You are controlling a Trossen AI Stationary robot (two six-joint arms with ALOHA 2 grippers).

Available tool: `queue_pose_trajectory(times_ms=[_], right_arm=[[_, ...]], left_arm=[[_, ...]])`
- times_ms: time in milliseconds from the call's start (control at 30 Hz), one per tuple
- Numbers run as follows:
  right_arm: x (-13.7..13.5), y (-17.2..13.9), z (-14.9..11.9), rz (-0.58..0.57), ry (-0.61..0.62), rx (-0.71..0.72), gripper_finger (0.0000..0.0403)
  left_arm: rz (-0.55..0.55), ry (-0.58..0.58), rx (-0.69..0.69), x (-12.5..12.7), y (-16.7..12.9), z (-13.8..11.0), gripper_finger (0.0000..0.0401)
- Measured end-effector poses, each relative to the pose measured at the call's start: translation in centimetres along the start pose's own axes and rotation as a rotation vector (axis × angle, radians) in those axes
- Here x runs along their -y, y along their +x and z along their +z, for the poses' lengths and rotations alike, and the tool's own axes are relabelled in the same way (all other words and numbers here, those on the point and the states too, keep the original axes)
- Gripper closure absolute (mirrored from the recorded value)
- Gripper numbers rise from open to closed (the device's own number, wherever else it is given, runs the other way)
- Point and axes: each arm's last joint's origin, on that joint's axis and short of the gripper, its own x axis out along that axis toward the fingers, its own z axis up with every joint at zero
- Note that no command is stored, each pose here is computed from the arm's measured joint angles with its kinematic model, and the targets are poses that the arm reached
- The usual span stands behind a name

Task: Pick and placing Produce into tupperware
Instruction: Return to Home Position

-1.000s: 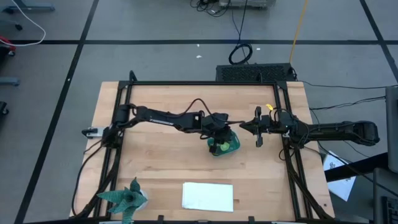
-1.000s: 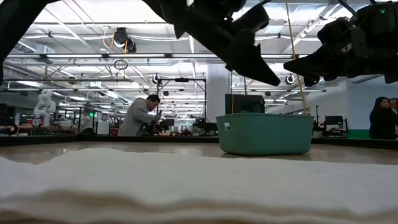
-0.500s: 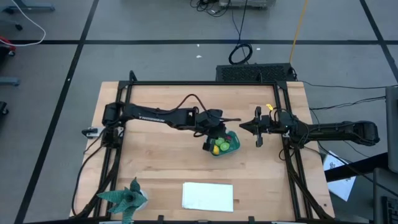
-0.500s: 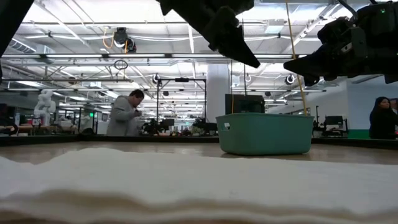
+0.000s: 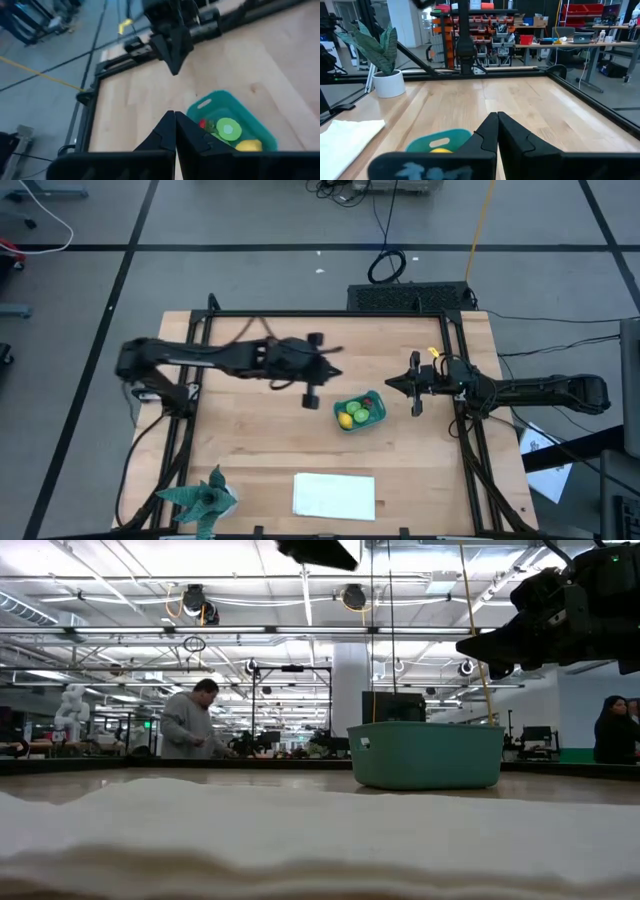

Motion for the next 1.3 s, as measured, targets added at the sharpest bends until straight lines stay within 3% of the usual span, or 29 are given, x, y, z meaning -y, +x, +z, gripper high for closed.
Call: queue_pose_trajectory(times_ms=[233,633,900,1067,1300], right_arm=[[0.0,0.0,0.0,0.0,0.0,0.0,0.0403],[0.0,0.0,0.0,0.016,-0.001,0.0,0.0403],[-0.3,-0.1,0.7,0.095,0.02,0.069,0.0403],[-0.5,-0.1,0.7,0.158,0.03,0.066,0.0403],[-0.5,-0.1,0.7,0.16,0.051,0.056,0.0403]], left_arm=[[0.084,-0.105,0.138,-0.1,-5.6,-2.9,0.0401],[0.17,-0.246,0.314,1.2,-9.7,-10.0,0.0401],[0.167,-0.308,0.473,2.9,-10.8,-15.1,0.0401],[0.179,-0.337,0.463,3.8,-10.3,-17.8,0.0401],[0.189,-0.328,0.426,4.7,-9.7,-20.4,0.0401]])
